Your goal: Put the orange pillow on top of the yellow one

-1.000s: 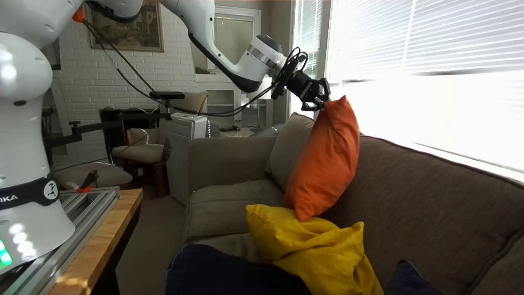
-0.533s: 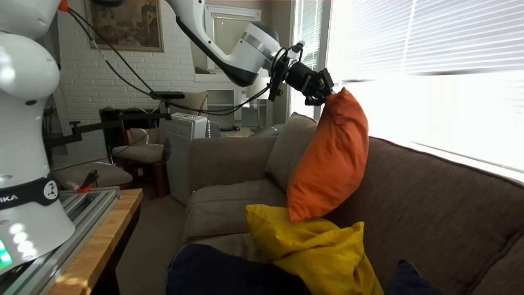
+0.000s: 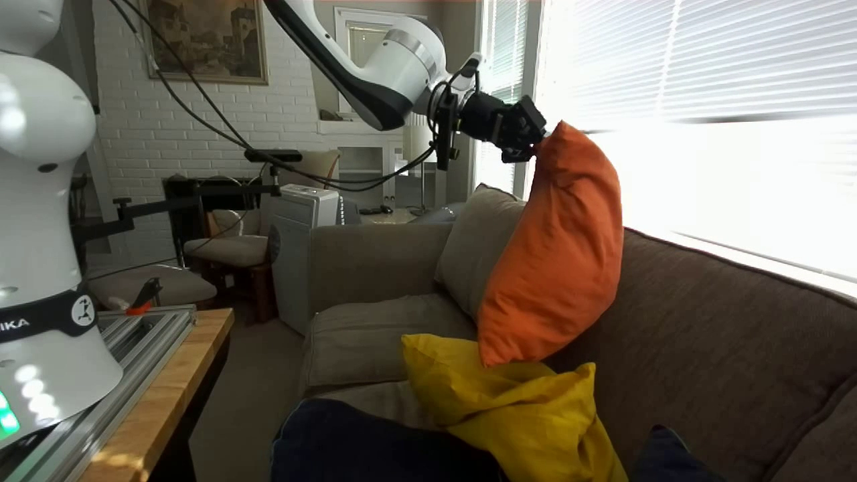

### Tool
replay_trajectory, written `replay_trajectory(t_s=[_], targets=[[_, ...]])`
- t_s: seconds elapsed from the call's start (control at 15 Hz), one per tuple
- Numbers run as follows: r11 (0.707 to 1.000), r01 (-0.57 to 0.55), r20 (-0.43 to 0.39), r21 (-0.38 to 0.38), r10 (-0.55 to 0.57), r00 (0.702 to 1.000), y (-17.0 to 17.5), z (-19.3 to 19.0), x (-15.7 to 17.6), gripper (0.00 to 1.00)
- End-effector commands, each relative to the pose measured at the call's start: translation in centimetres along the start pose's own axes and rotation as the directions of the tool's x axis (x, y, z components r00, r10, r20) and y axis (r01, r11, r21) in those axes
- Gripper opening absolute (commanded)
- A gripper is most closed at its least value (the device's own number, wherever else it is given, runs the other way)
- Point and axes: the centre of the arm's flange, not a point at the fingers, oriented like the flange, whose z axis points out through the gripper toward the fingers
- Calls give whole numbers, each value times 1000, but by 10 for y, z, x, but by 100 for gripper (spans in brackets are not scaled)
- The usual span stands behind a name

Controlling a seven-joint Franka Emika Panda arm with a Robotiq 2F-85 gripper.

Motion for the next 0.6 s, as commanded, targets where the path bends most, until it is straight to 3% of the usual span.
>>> replay_trajectory(t_s=[0.0, 0.33, 0.4, 0.53], targets=[[993, -120, -22, -21, 120, 993, 33, -17, -23, 2], [970, -238, -5, -41, 238, 971, 45, -21, -48, 2], [983, -182, 11, -37, 182, 983, 23, -11, -31, 9], [978, -205, 27, -35, 206, 978, 28, -12, -39, 9]])
